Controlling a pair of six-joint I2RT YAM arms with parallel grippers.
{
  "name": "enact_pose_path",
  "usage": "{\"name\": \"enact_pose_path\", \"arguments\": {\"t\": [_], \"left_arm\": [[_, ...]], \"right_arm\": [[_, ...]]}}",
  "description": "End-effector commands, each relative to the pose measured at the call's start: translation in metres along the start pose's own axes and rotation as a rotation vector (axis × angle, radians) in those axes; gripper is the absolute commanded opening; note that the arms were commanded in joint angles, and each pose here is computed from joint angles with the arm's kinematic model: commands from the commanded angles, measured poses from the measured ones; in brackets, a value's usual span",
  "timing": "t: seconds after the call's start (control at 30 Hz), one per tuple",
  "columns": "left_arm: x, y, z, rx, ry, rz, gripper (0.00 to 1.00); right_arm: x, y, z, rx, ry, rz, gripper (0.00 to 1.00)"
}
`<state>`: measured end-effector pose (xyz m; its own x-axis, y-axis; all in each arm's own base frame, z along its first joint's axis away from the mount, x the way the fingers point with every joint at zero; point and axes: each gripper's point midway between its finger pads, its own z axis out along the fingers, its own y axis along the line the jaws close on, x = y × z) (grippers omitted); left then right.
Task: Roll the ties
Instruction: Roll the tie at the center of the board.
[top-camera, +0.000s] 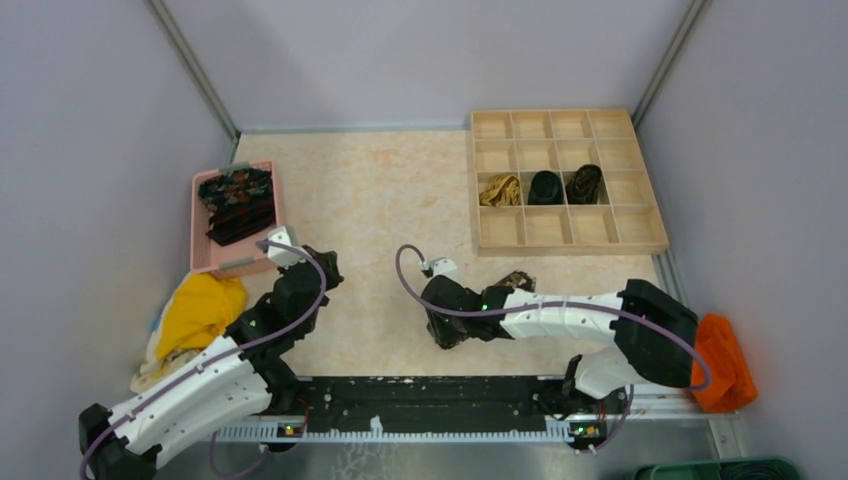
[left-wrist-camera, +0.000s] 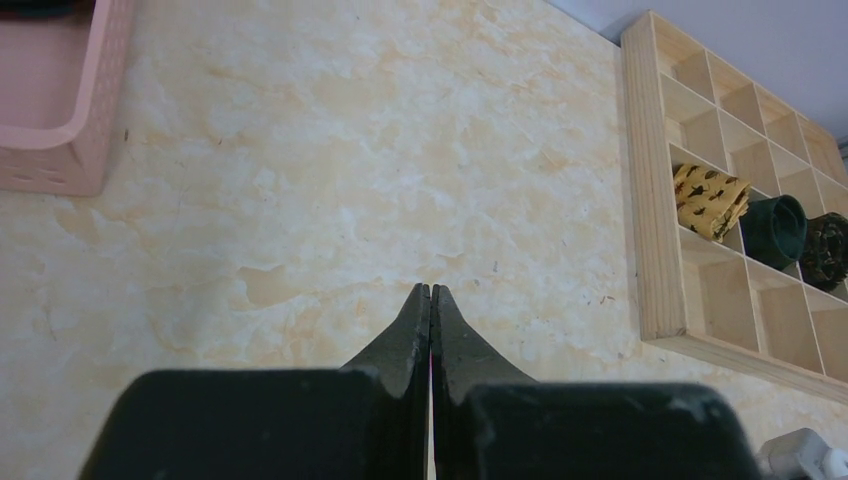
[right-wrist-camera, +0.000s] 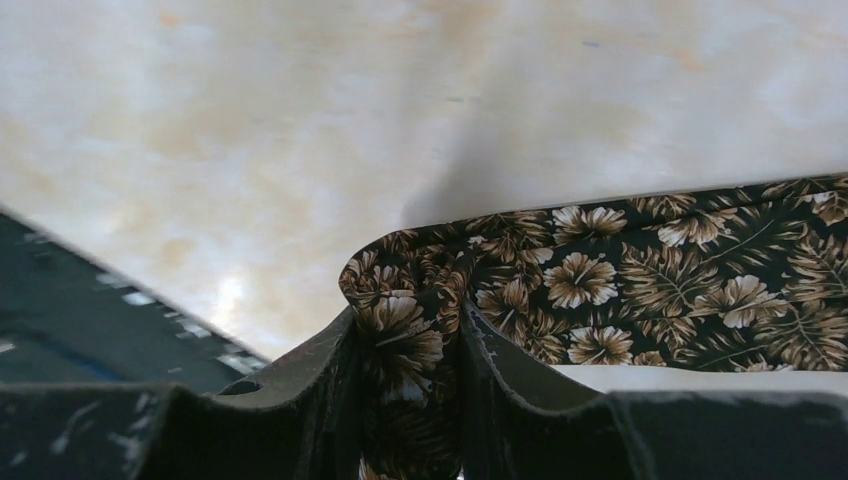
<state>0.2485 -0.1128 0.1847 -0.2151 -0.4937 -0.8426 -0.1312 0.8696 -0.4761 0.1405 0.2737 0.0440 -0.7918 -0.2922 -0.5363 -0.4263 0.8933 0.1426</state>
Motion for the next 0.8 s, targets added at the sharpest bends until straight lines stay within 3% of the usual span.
{"name": "enact_pose_path", "arguments": {"t": [0.0,0.17,0.43,0.77], "left_arm": [[-0.015,-0.021,0.002,0.052,-0.025,0.028,0.00],[-0.010,-0.034,0.006,0.091,0.004,0.057,0.00],[0.005,-0.050,0.012,0.142,0.050,0.071,0.00],[0.016,-0.063,0.021,0.167,0.078,0.086,0.00]], "right_arm": [[-0.012,0.065,-0.001,-0.319,0.007,0.101,0.32],[-0.012,0.086,-0.004,-0.533,0.012,0.213,0.31],[-0.009,0.057,-0.006,-0.659,0.004,0.360,0.30],[-0.016,0.019,0.010,-0.521,0.056,0.259,0.32]]}}
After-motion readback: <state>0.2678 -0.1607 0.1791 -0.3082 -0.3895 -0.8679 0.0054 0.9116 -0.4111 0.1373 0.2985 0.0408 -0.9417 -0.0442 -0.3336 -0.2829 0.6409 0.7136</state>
